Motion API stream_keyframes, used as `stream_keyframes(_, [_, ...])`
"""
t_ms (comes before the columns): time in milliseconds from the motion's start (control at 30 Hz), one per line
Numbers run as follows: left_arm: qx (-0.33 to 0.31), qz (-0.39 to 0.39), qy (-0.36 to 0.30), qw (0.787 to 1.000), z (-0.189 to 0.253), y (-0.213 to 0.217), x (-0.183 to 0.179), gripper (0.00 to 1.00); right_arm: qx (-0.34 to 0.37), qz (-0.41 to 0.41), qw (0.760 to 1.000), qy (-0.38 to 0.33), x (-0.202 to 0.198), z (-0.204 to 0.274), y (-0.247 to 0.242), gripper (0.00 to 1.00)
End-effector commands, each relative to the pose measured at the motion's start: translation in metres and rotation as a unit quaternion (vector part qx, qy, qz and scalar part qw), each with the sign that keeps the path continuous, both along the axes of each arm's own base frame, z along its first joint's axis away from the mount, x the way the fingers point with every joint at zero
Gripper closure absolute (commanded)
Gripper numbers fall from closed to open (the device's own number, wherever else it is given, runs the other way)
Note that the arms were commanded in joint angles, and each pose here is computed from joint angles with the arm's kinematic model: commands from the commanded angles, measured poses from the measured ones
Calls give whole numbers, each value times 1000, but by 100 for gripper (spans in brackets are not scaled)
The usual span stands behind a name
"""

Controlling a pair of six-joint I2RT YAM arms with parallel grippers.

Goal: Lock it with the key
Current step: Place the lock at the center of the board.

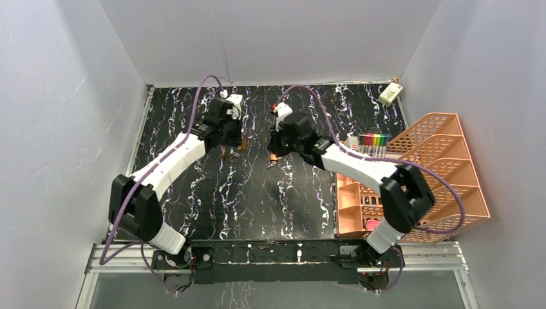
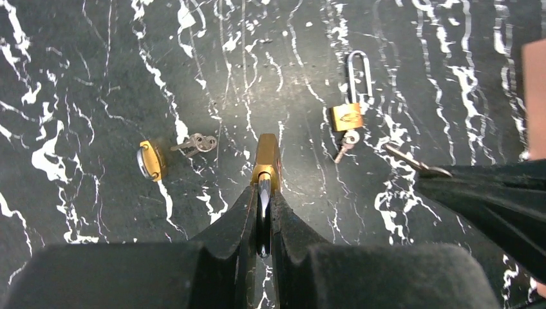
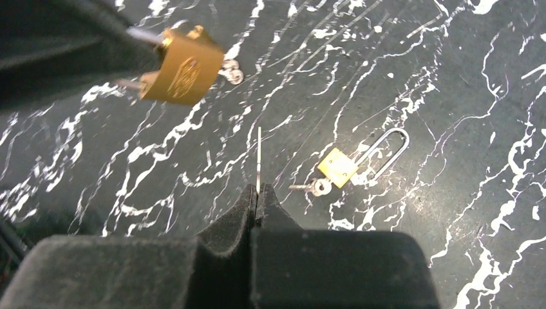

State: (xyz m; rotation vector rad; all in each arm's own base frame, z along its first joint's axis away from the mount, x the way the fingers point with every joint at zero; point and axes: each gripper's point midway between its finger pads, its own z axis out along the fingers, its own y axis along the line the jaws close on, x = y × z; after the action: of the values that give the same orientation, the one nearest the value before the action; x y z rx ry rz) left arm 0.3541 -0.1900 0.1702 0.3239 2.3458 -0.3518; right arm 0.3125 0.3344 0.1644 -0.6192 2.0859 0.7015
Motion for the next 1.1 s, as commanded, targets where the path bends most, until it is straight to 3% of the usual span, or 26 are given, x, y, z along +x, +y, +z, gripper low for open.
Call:
stream_keyframes(0, [14,77,0,997,8,8,11,100,-1,-91,995,27,38,-4,9,100])
stream_keyframes(367, [38,145,52,987,-37,10,23,100,72,-69,991,92,47,-32,60,100])
stream_keyframes(1067, [46,153,71,985,-77,0,39,100,118,-93,978,147,44,-76,75,100])
